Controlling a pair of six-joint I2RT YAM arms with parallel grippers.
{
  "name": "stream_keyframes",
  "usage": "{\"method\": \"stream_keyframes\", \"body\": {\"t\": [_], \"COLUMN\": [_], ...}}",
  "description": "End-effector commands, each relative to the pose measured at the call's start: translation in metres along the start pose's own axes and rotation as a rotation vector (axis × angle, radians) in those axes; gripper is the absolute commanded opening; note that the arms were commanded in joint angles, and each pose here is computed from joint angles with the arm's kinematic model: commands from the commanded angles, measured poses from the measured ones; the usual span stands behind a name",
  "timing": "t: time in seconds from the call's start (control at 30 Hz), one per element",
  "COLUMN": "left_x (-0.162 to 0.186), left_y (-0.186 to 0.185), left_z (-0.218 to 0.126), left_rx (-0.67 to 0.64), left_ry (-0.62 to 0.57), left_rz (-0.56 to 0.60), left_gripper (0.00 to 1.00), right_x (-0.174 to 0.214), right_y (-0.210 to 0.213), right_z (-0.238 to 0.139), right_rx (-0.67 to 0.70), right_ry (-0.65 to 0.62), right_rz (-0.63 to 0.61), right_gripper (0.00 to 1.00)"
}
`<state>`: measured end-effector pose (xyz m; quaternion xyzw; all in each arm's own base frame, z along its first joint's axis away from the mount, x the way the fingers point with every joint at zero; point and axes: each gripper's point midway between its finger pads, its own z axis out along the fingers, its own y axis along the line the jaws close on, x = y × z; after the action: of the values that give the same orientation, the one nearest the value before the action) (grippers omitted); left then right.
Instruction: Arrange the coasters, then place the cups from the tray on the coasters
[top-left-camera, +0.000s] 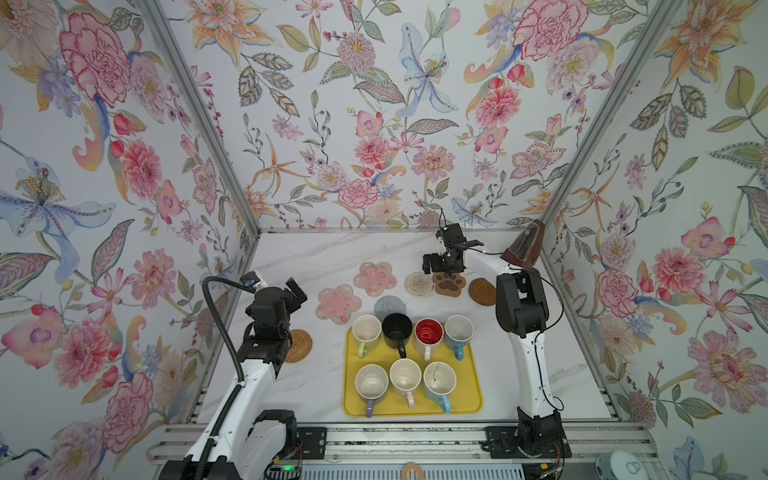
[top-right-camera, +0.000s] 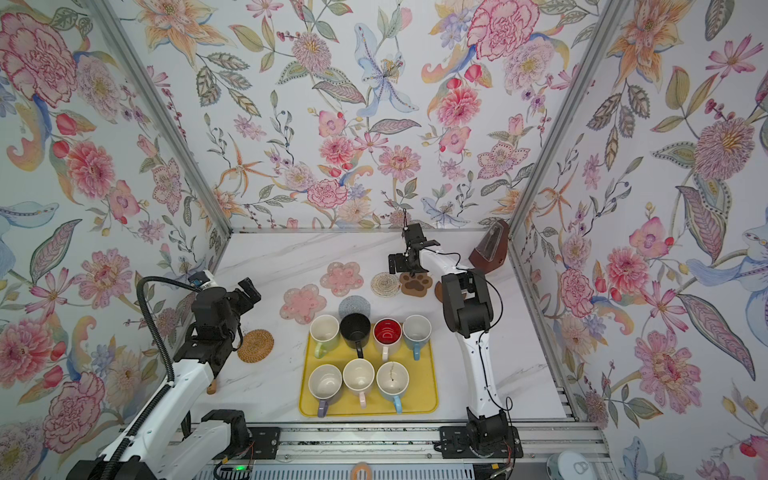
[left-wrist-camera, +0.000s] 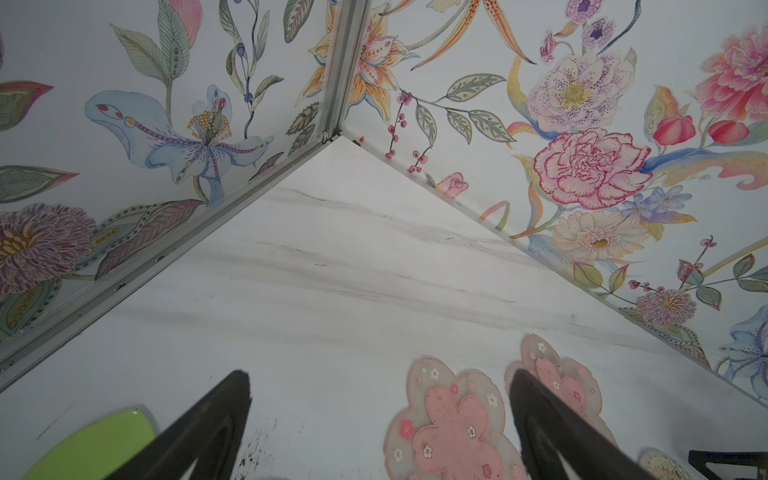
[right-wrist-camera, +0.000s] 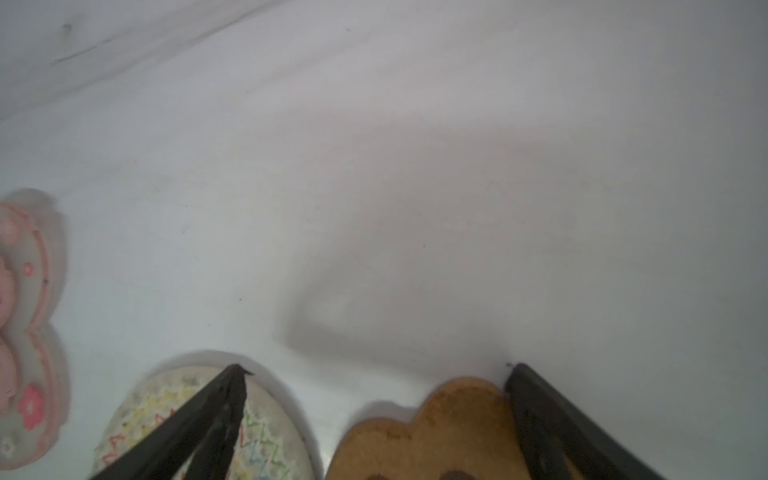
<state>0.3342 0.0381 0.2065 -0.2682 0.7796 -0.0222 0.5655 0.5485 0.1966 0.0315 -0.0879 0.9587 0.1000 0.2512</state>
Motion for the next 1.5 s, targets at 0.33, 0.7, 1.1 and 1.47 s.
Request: {"method": "stream_keyframes", "body": {"t": [0.33,0.7,1.1,1.47], "left_x": [-0.007,-0.007,0.003,0.040], "left_y": [-0.007,-0.020,-0.085,-0.163], "left_z": [-0.005,-0.005,0.013,0.083], "left_rx": [0.041,0.100,0.260,0.218], "left_ry": [0.003,0.029,0.233,0.438], "left_rz": [-0.008,0.018,0.160,0.350], "left_gripper": [0.99,0.98,0.94,0.92], "right_x": [0.020,0.004,-0.051,0.036], "right_y": [0.004,0.006,0.010,-0.014], "right_z": [-0.013,-0.025,-0.201,-0.271], "right_rx": [0.041,0.057,0.091,0.113], "right_ry": [0.043,-0.004,-0.436,-0.497], "right_rz": [-0.024,-0.025,0.035,0.145], "right_gripper": [0.99,0.99,0.99,0.99]}}
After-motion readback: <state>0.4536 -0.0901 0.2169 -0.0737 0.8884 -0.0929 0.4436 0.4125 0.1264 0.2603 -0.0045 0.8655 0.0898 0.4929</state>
